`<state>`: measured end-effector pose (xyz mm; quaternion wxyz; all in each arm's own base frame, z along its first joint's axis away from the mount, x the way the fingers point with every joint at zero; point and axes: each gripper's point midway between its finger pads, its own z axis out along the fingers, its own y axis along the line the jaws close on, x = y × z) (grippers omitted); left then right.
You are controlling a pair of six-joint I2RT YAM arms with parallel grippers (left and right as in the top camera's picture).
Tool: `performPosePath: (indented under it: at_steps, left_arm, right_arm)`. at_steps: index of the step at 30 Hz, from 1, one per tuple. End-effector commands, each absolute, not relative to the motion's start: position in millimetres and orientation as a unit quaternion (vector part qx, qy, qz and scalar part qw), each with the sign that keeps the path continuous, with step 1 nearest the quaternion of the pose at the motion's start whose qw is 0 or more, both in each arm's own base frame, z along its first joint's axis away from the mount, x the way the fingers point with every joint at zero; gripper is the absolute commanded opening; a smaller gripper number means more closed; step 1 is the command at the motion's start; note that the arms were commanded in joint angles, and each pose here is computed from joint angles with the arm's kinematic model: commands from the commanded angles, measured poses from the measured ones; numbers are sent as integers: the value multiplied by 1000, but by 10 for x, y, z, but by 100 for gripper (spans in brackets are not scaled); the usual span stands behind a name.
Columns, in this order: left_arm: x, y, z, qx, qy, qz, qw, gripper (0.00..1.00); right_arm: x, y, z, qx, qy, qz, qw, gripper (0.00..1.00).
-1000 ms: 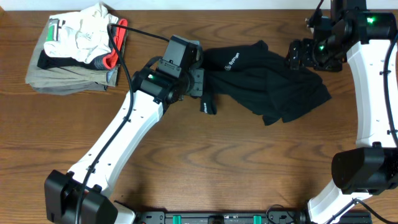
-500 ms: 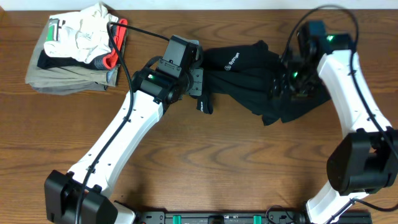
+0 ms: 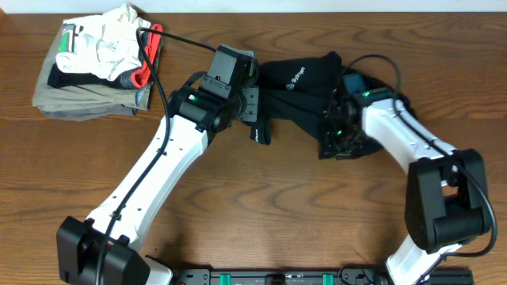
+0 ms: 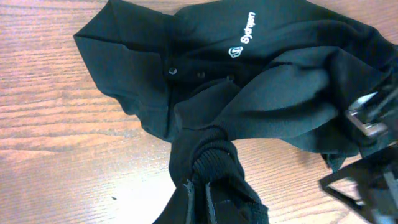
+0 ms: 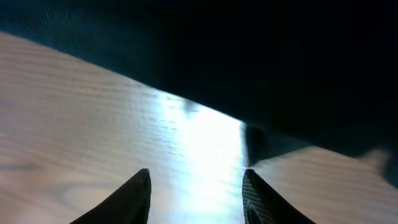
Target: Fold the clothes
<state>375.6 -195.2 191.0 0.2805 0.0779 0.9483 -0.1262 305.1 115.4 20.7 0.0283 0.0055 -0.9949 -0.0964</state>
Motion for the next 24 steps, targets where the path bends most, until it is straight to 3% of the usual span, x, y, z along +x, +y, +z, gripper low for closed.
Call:
performPosePath:
  at_steps: [1,14,24]
  left_arm:
    - [3789,-1906,1911,79,948,-116,286,6]
    - [3783,-1903,1906,79,949,-116,284,6]
    - [3784,-1904,1907,79,948,-116,284,6]
  right_arm:
    - [2989,1132,68,-37,-997,-60,26,45]
    - [3223,961,-82,-78,-996,-8,-50,45]
    - [3228,889,360,-79,-993,-2,-90,44]
